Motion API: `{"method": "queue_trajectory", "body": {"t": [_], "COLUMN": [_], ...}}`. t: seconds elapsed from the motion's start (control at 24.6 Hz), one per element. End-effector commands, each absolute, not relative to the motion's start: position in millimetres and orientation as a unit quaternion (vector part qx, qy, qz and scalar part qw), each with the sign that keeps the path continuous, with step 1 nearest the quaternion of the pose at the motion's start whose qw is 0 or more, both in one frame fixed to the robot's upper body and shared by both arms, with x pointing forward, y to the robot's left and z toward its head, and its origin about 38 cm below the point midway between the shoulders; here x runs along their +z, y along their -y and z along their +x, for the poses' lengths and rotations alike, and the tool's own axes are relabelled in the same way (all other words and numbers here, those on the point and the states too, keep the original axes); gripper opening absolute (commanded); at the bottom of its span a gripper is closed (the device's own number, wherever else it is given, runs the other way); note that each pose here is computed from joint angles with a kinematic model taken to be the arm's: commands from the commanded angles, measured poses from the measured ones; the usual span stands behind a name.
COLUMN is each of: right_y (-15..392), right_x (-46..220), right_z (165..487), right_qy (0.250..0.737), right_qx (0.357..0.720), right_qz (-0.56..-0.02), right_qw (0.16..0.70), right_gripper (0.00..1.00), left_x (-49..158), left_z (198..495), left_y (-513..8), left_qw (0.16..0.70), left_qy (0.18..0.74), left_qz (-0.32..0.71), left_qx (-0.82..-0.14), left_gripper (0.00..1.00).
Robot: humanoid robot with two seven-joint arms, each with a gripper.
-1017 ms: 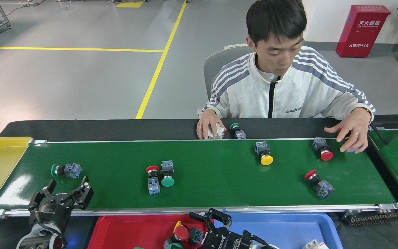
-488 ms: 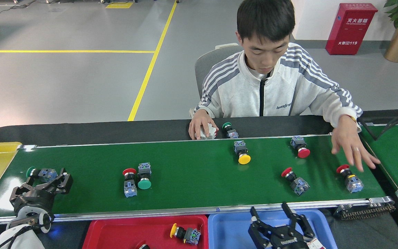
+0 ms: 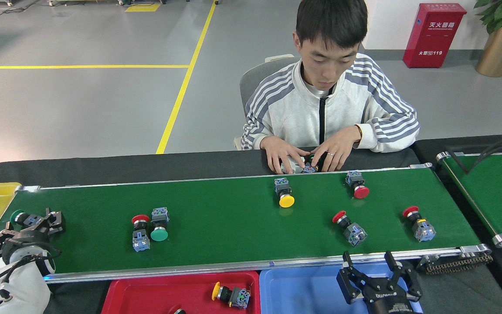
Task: Pick switch part from conveyor to tray
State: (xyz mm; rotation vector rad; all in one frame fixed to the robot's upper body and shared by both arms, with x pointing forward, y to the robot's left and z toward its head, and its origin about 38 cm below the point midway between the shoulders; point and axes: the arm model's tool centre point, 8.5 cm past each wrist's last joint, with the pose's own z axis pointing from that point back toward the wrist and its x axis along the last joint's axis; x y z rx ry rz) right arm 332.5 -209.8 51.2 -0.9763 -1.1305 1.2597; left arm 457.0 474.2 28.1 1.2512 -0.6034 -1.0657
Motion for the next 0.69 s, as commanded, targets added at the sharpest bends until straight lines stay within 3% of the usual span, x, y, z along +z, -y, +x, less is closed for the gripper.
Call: {"method": "queue_trajectory", "body": {"t": [0.0,0.12,0.37,0.45,0.53,0.61,0.65], "right_y": [200,193,173,165,163,163,161], "right_x": [56,63,50,44,44,45,46], "right_z": [344,363,382,382,381,382,382], "right_qy": [0.478,0.482,0.471,0.468,0.469,0.473,0.477], "right_qx": [0.545,0.548,0.575,0.587,0.59,0.593,0.594], "right_qz": [-0.404,-0.401,-0.373,-0.365,-0.363,-0.362,-0.36], "right_qw": [0.559,0.554,0.556,0.55,0.548,0.543,0.538], "right_gripper": [1.0,1.0,0.96,0.76,0.5,0.25,0.2], "left_x": [36,29,38,41,52,58,61], "left_z": [461,455,451,437,414,366,339], "left_y": [-473,-471,-446,-427,-401,-366,-347], "left_qw": [0.621,0.614,0.566,0.526,0.461,0.378,0.34], "left_qy": [0.292,0.296,0.356,0.395,0.454,0.51,0.532], "left_qz": [0.557,0.555,0.555,0.544,0.516,0.458,0.424], "left_qx": [-0.468,-0.476,-0.494,-0.52,-0.562,-0.622,-0.649], "left_gripper": [0.06,0.04,0.03,0.03,0.04,0.08,0.13]}}
